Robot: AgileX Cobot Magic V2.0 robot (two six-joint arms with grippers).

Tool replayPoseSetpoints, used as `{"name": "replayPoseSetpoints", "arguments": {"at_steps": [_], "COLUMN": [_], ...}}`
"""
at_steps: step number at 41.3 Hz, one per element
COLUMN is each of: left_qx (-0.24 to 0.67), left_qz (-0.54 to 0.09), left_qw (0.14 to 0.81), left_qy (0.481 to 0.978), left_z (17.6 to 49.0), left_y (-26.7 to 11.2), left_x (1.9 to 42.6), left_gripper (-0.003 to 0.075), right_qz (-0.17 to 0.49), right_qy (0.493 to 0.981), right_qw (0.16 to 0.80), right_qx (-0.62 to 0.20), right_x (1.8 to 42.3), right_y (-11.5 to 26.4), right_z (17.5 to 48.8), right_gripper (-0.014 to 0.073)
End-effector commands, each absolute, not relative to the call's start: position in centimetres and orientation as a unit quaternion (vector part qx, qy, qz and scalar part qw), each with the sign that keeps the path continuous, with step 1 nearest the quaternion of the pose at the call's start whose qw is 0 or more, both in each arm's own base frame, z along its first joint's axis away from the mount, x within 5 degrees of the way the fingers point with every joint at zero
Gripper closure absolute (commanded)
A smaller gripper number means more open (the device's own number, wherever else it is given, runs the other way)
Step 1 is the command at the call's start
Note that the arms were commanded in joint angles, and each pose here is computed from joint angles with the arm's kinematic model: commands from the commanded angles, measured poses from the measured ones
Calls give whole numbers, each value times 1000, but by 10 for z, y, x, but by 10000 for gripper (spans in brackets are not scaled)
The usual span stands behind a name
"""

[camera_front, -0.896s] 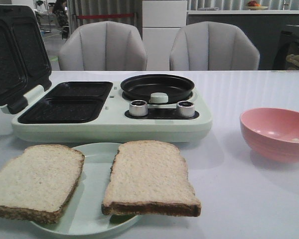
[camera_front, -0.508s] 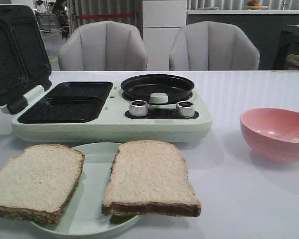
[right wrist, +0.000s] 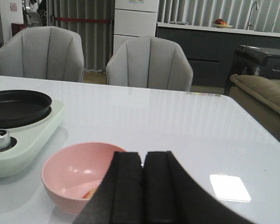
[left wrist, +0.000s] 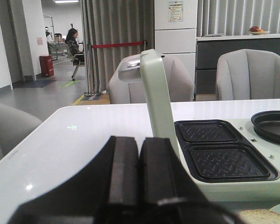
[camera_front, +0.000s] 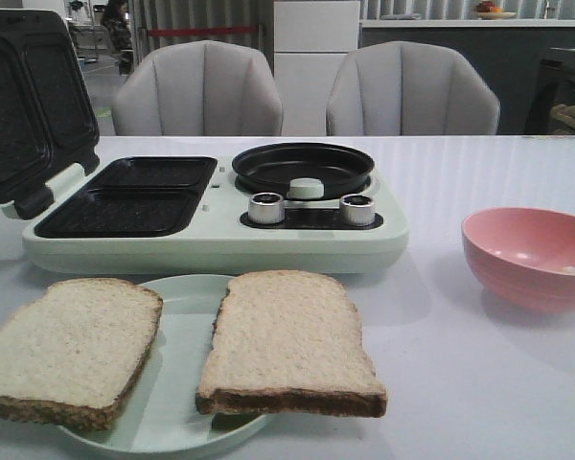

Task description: Make breakfast with bread and shrimp

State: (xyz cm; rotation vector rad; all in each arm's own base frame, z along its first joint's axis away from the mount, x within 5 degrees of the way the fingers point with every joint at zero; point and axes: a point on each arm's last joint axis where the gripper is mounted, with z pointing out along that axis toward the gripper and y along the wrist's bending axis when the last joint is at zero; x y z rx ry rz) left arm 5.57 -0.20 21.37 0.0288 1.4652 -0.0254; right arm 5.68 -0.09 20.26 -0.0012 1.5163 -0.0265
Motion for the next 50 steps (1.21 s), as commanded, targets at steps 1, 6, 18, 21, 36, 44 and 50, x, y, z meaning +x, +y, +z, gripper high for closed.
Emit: {"name": "replayPoseSetpoints", "arguments": {"at_steps": [1,6,18,21,36,44,50], "left_qx": [14,14,11,10,6,6,6], "left_qz": [-18,-18,-16,-16,-11,-9,-7], "left_qw": [780,791,811,818,745,691,632], "left_qy": [625,611,585,575,667,723,775], "left_z": [217,231,296,316,393,395,381], "left_y": [-3,-3,-1,-1,0,-1,-2], "left_x": [53,51,29,22,39,71,92], "left_gripper": [620,620,620,620,620,620,620], "right_qz": [-15,-3,15,15,17,17,18], "right_qy": [641,645,656,661,734,784,825], "right_qw": [767,764,754,750,678,620,565], "right_qx": [2,3,-16,-17,-22,-23,-24], "right_x": [53,51,37,38,79,114,135], "right_y": [-1,0,2,3,5,6,7], "right_z": [216,227,289,308,373,364,349], "right_gripper": [626,626,626,626,626,626,626]}}
